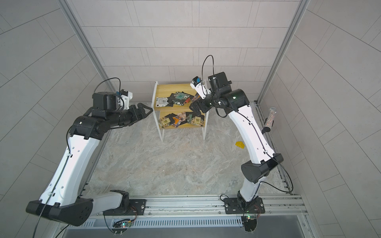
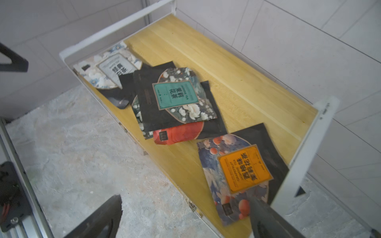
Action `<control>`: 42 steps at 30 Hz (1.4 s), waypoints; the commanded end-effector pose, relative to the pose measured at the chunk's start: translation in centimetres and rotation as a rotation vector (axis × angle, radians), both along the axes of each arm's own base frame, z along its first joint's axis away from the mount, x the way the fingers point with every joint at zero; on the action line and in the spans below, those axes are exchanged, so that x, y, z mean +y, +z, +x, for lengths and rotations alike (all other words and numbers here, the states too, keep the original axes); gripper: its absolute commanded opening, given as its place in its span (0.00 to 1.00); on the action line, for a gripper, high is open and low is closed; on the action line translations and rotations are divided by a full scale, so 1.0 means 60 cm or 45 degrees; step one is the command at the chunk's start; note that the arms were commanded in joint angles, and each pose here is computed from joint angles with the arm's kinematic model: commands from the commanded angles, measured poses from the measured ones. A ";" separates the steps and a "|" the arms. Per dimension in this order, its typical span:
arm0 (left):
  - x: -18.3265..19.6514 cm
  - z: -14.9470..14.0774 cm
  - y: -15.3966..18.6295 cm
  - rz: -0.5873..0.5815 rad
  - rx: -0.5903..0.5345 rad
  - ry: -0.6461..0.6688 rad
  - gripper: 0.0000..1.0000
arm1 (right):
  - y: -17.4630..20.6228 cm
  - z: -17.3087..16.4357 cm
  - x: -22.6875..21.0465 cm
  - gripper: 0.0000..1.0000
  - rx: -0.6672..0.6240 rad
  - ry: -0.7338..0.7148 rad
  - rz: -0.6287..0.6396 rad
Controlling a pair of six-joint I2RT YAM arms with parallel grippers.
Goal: Remove the tea bags from the shelf
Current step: Pick up the tea bag from the shelf.
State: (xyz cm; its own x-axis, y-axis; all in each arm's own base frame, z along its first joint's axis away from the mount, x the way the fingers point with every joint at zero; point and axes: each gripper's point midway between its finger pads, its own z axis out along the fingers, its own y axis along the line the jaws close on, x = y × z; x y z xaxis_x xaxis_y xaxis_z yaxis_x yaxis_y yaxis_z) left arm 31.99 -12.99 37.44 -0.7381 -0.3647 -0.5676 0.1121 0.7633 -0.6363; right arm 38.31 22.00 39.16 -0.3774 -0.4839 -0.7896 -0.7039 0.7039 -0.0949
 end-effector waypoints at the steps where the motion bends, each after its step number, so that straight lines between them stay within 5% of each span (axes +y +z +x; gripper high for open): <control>1: -0.005 0.000 -0.006 0.014 0.005 -0.030 0.85 | 0.024 -0.001 0.002 0.99 -0.168 0.075 -0.097; 11: -0.007 0.005 -0.017 0.015 0.031 -0.037 0.85 | -0.025 0.033 0.003 1.00 -0.171 0.041 -0.288; 28: -0.008 0.011 -0.031 0.014 0.050 -0.037 0.85 | -0.070 0.066 -0.006 0.99 -0.163 -0.028 -0.385; 42: -0.008 0.010 -0.038 0.008 0.058 -0.029 0.85 | -0.080 0.034 0.006 0.77 -0.142 0.013 -0.328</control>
